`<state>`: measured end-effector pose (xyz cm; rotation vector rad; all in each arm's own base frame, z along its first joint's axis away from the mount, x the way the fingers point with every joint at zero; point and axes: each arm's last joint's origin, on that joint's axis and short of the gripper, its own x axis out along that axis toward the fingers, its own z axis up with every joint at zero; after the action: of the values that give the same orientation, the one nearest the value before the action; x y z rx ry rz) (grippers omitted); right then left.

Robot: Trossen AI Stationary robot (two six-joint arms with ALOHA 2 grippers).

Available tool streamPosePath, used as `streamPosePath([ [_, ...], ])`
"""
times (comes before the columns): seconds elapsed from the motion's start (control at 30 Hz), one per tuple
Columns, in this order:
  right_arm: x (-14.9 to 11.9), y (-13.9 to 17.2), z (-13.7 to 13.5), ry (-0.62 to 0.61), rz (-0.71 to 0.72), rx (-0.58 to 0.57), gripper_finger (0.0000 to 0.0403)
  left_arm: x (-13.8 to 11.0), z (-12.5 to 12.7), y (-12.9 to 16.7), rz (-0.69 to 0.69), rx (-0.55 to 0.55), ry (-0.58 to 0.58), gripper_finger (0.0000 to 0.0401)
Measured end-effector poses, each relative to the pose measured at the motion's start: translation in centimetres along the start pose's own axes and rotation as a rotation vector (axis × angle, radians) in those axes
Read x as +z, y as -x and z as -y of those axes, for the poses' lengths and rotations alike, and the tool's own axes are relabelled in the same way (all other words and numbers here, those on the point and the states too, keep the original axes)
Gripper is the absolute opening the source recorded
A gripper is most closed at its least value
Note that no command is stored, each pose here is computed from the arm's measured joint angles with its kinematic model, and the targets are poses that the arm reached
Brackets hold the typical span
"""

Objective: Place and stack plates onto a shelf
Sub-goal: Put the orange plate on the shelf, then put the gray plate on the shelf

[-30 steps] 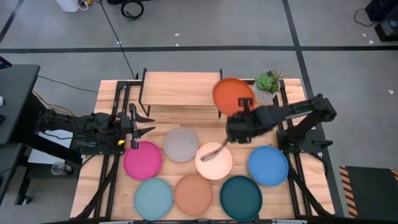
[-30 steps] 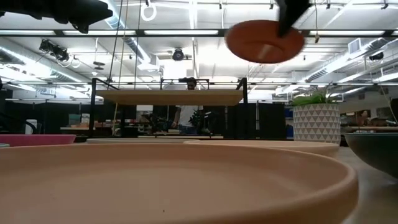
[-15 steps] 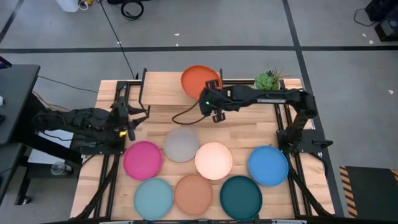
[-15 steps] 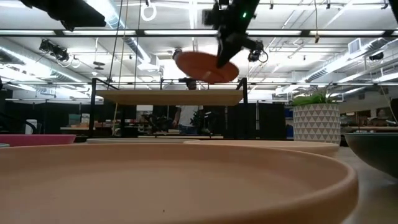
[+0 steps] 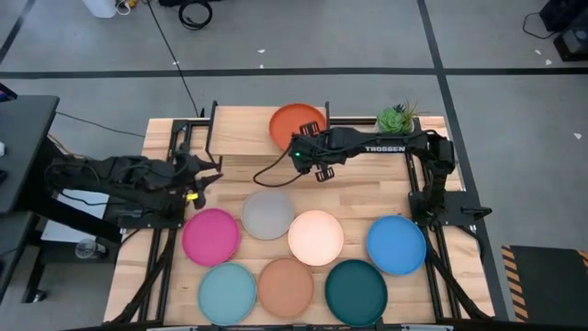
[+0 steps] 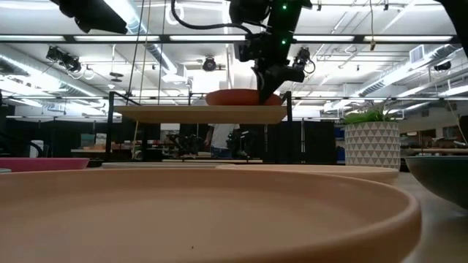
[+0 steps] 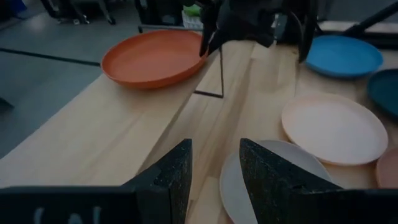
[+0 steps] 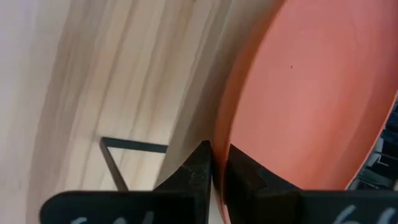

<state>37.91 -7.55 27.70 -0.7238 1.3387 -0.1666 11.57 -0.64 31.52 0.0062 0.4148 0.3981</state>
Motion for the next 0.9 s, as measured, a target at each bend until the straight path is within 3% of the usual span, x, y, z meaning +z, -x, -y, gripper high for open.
streamPosePath([
  [0.27, 0.5, 2.0, 0.0, -0.064, 0.080, -0.048, 0.0123, 0.8, 0.3, 0.2, -0.043, -0.086, -0.126, 0.0142],
  [0.53, -0.6, 7.2, -0.3, -0.115, 0.063, -0.267, 0.0188, 0.7, 0.8, -0.6, -0.094, -0.095, -0.135, 0.0173],
  [0.73, -3.1, 12.2, -0.8, -0.330, 0.196, -0.196, 0.0195, 0.7, 3.7, -3.4, -0.241, -0.218, -0.202, 0.0192],
  [0.9, -4.8, 12.7, -3.1, -0.464, 0.226, -0.131, 0.0192, 0.0, 6.6, -5.9, -0.393, -0.279, -0.298, 0.0192],
])
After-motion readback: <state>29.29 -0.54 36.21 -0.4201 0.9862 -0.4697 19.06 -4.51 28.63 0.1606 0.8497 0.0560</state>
